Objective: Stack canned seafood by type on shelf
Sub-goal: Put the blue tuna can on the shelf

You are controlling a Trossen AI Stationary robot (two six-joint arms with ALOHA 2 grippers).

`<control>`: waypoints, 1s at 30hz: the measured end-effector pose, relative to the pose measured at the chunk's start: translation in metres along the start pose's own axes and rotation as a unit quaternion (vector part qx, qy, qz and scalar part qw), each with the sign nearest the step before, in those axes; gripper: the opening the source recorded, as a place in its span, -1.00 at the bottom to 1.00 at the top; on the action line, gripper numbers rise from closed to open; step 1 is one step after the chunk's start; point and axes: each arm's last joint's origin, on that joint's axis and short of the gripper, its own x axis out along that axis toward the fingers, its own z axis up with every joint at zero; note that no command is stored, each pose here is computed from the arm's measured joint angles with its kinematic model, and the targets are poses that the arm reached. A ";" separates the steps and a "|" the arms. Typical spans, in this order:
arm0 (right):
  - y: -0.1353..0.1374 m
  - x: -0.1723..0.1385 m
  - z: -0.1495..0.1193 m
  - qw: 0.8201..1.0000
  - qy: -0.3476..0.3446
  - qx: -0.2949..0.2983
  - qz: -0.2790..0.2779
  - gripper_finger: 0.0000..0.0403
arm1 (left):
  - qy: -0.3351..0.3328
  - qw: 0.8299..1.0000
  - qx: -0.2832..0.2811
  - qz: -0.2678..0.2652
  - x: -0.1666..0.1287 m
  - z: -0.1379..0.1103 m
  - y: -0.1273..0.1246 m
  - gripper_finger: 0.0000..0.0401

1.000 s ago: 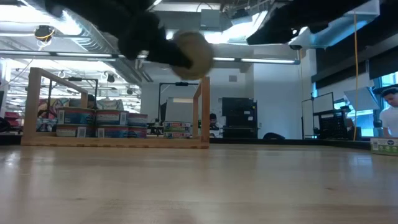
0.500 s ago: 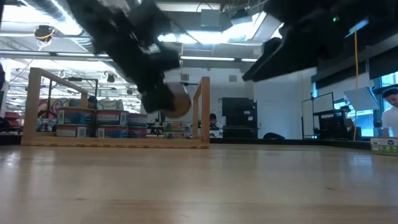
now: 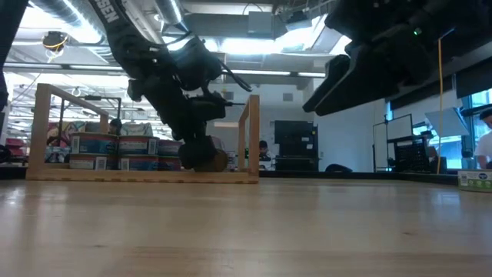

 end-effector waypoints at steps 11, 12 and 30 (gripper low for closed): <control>0.000 0.000 -0.001 1.000 0.005 -0.002 0.000 0.66 | -0.006 0.999 -0.042 0.002 0.001 0.001 0.001 0.04; 0.000 0.000 -0.001 1.000 0.006 -0.002 0.000 0.66 | -0.007 0.999 -0.047 0.003 0.001 0.002 0.001 0.04; 0.000 0.000 -0.002 1.000 0.011 -0.004 0.000 0.66 | -0.019 0.999 -0.033 -0.007 -0.006 0.006 -0.006 0.61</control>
